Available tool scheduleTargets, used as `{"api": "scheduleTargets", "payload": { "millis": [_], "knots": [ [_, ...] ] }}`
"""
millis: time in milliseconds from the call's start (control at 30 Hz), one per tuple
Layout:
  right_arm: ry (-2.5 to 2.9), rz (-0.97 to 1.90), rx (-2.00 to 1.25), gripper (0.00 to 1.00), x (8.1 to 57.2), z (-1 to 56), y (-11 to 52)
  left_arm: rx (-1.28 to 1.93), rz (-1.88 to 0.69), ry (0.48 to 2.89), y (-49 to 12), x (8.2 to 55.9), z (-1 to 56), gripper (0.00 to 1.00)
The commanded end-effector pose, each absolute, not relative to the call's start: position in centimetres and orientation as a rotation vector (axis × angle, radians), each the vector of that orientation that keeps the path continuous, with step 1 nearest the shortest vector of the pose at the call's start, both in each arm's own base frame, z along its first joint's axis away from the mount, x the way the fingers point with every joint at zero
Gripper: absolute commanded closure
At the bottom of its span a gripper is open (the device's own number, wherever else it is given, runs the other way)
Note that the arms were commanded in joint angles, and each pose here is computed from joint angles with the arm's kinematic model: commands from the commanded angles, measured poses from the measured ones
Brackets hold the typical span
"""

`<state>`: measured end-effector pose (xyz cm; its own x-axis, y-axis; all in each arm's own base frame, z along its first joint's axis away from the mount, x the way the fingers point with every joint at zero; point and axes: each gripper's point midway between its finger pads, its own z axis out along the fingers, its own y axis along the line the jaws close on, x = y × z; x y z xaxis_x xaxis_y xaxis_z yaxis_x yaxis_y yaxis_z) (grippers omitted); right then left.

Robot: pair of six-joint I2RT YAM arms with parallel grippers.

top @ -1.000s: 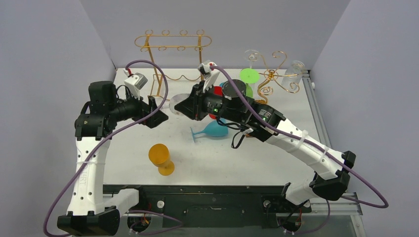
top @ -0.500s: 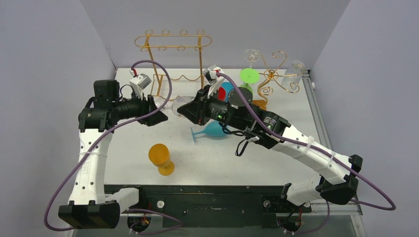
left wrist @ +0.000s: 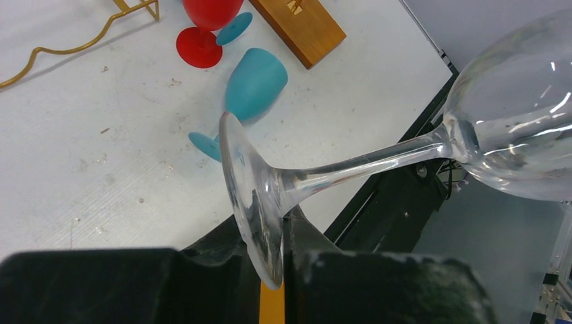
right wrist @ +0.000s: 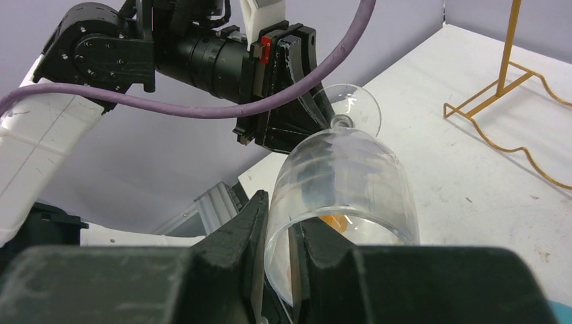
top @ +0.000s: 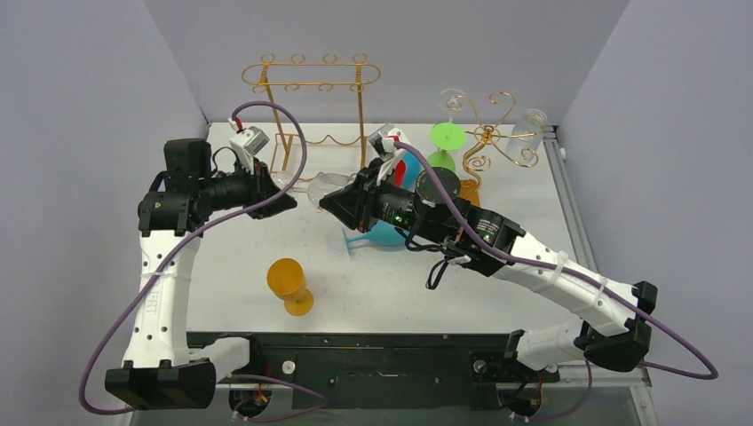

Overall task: Place the wine glass upside down on the wine glass rack
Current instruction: Turn the wine glass upside down at the wine rack.

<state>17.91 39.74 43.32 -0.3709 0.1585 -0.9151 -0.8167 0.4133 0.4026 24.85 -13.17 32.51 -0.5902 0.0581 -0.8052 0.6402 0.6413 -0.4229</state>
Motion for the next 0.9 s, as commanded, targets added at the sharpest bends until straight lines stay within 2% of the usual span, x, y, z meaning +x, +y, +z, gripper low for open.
{"api": "scheduleTargets", "payload": {
  "millis": [0, 33, 133, 300, 467, 700, 867],
  "knots": [
    [1.563, 1.262, -0.567, 0.78, 16.3, 44.8, 39.1, 0.725, -0.794, 1.819, -13.3, 25.2, 37.0, 1.0],
    [1.574, 1.267, -0.571, 0.71, 16.1, 44.6, 38.8, 0.757, -0.754, 1.792, -13.1, 25.2, 37.2, 1.0],
    [1.617, 1.246, -0.585, 0.28, 15.6, 43.8, 37.2, 0.918, -0.57, 1.652, -12.4, 24.6, 38.2, 1.0],
    [1.668, 1.237, -0.614, 0.25, 15.0, 44.1, 33.7, 1.153, -0.234, 1.33, -11.4, 23.5, 40.7, 1.0],
    [1.697, 1.226, -0.608, 0.24, 16.1, 44.1, 31.6, 1.308, -0.052, 0.983, -12.4, 20.9, 43.5, 1.0],
    [1.7, 1.464, -0.813, 0.23, 13.6, 43.0, 36.9, 1.413, 0.052, 0.667, -13.9, 18.1, 45.9, 1.0],
    [1.548, 1.447, -0.998, 0.22, 10.1, 42.5, 39.5, 1.411, 0.122, 0.581, -14.0, 17.8, 46.5, 1.0]
  ]
}}
